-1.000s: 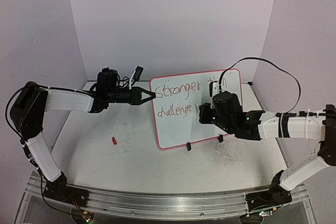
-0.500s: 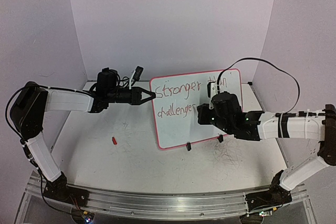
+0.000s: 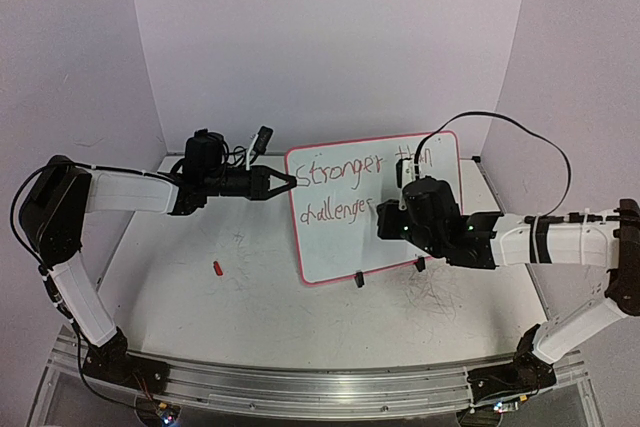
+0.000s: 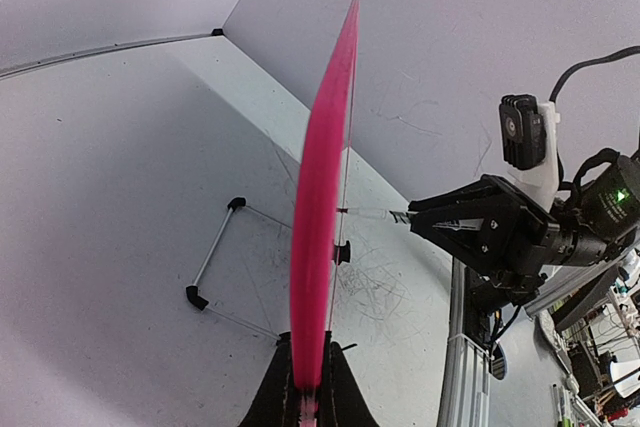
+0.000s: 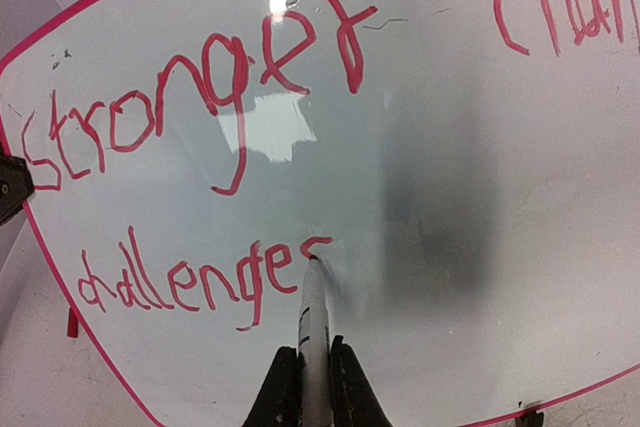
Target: Write a sentence on the whiteboard
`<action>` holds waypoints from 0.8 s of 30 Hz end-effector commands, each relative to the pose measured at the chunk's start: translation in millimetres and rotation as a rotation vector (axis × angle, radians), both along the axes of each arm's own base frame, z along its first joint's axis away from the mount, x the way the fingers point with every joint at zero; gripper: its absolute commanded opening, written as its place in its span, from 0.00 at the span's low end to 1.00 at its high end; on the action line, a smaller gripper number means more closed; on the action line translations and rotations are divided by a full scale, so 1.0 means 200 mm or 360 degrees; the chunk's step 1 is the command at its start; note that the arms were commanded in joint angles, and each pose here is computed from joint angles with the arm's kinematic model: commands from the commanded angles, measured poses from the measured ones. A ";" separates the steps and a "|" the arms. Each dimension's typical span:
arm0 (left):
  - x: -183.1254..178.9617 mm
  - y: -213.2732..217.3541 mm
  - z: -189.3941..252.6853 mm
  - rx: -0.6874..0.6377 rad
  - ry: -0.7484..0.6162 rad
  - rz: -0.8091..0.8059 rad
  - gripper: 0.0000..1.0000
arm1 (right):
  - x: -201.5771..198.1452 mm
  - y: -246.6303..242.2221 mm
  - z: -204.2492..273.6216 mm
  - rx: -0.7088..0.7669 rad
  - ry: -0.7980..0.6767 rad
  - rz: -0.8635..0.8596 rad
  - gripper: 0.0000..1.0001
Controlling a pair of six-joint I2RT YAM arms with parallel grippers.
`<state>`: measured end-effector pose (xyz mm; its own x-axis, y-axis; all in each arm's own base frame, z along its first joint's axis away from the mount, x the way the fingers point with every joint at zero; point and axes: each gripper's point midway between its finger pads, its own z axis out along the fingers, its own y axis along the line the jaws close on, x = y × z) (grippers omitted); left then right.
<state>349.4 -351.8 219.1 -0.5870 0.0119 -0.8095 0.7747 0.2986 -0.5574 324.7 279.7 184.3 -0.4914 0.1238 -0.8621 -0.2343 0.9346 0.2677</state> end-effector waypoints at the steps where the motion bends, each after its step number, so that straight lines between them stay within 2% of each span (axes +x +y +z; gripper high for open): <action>1: -0.04 -0.01 0.02 0.0009 0.0016 -0.0044 0.00 | -0.02 -0.06 -0.02 -0.0038 0.0011 -0.0066 0.00; 15: -0.04 -0.01 0.01 0.0010 0.0020 -0.0046 0.00 | -0.06 -0.01 -0.06 -0.0039 0.0055 -0.0003 0.00; 24: -0.03 -0.02 0.01 0.0011 0.0024 -0.0046 0.00 | -0.02 0.04 0.03 0.0024 -0.0015 -0.0011 0.00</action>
<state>349.3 -351.8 219.1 -0.5869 0.0122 -0.8096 0.7750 0.2979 -0.5573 311.9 279.6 168.7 -0.5255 0.0876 -0.8463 -0.2340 0.9414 0.2428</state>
